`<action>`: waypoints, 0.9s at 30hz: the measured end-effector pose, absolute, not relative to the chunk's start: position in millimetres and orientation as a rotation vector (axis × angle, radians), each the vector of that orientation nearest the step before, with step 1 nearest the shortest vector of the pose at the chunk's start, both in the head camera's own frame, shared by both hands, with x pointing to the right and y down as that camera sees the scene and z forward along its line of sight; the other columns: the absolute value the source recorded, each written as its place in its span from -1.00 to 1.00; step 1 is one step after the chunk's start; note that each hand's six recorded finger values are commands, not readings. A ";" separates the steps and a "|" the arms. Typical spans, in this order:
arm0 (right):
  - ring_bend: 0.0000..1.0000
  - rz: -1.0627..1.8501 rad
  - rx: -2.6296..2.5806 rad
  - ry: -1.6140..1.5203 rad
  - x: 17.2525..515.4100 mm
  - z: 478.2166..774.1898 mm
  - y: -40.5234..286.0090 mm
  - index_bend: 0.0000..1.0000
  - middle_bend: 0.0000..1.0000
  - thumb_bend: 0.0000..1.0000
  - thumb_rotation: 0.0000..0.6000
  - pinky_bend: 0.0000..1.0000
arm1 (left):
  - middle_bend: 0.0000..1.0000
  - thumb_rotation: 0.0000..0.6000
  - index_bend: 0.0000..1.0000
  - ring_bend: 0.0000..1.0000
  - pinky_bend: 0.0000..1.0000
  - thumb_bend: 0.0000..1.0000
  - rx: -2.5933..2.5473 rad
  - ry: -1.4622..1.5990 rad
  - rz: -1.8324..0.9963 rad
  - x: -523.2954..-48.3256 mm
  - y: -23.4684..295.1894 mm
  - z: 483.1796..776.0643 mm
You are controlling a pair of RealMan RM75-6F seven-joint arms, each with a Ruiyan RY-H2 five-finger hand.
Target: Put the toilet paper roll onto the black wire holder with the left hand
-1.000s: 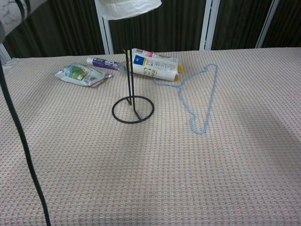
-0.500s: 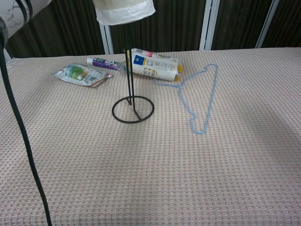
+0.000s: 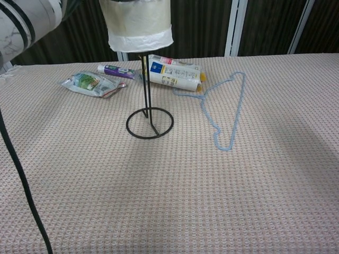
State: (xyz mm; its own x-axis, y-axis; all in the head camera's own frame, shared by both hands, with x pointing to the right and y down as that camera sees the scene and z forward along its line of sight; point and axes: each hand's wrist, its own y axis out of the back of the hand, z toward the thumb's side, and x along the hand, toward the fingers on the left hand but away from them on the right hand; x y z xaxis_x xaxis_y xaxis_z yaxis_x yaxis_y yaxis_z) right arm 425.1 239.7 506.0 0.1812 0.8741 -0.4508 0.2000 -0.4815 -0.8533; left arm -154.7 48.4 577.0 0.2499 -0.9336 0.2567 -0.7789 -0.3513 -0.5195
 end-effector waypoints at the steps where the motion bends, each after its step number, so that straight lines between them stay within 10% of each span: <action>1: -1.00 1.332 -1.814 -1.010 425.0 506.2 239.8 -1.00 -1.00 -0.60 1.00 -1.00 | -0.99 1.00 -1.00 -1.00 -0.96 -0.20 -2.230 1.578 -0.769 -154.5 49.0 576.8; 17: -1.00 1.316 -1.811 -1.008 423.0 504.1 243.1 -1.00 -1.00 -0.60 1.00 -1.00 | -1.00 1.00 -1.00 -1.00 -1.00 -0.22 -2.176 1.462 -0.738 -163.5 72.3 559.8; 27: -1.00 1.302 -1.810 -0.976 417.2 503.2 249.8 -1.00 -1.00 -0.60 1.00 -1.00 | -1.00 1.00 -1.00 -1.00 -1.00 -0.11 -2.091 1.188 -0.946 -285.9 169.9 591.6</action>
State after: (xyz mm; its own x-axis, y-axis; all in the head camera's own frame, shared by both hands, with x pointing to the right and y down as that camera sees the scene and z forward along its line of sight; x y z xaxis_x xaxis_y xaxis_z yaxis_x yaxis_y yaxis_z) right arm 417.2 249.8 503.2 0.2136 0.8727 -0.4390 0.1767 -0.4765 -0.8612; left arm -285.9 169.9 591.6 0.3616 -0.8812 0.3046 -0.4942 -0.4582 -0.7388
